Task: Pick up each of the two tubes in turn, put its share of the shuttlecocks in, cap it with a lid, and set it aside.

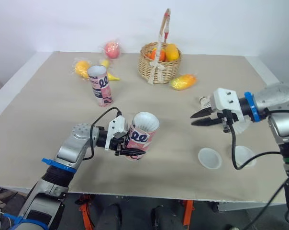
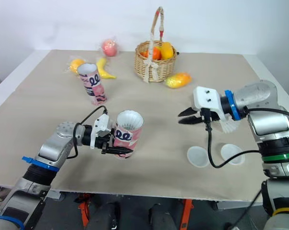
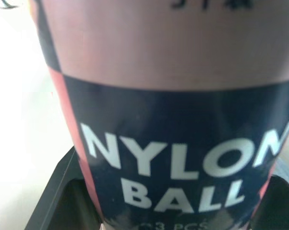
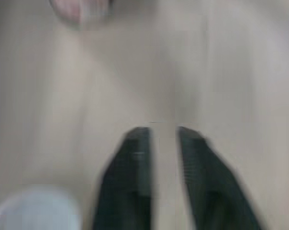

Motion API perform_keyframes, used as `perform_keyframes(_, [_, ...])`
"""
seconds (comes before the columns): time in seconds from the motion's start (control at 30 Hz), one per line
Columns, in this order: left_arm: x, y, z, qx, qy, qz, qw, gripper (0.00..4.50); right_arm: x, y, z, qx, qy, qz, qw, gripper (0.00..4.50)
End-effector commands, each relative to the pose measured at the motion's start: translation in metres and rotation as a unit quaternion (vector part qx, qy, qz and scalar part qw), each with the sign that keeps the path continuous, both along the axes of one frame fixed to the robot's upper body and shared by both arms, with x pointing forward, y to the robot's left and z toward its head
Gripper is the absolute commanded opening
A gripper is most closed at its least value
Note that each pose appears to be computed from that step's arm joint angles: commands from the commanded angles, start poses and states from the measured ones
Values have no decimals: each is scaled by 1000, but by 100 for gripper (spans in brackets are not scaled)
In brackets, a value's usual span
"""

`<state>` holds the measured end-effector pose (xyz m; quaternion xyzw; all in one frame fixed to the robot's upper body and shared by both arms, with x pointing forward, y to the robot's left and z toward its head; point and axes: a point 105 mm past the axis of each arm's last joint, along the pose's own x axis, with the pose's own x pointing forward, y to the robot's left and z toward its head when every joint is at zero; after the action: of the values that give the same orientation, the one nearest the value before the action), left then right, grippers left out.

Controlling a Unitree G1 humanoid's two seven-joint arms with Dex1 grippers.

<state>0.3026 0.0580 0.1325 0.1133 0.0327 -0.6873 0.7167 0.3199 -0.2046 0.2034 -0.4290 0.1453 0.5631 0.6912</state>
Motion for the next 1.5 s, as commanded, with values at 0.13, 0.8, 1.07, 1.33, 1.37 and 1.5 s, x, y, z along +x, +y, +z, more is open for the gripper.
perform_keyframes(0.13, [1, -13, -3, -36, -4, 5, 999, 287, -4, -34, -13, -74, 7, -14, 997, 396])
perform_keyframes(0.8, [3, -25, -20, -61, -83, 24, 994, 287, 0, -36, -73, -108, 60, -56, 991, 326])
perform_keyframes(1.07, [6, -26, -18, -66, -81, 30, 994, 287, -7, -33, -67, -108, 62, -22, 992, 6])
perform_keyframes(1.33, [14, -26, -17, -70, -75, 43, 994, 287, -1, -24, -47, -82, 38, -12, 996, 6])
perform_keyframes(1.37, [14, -27, -17, -70, -72, 42, 994, 287, 1, -19, -39, -68, 29, -10, 997, 6])
perform_keyframes(1.5, [10, -31, -26, -55, -62, 31, 996, 287, -4, 8, 9, 12, -2, 33, 999, 6])
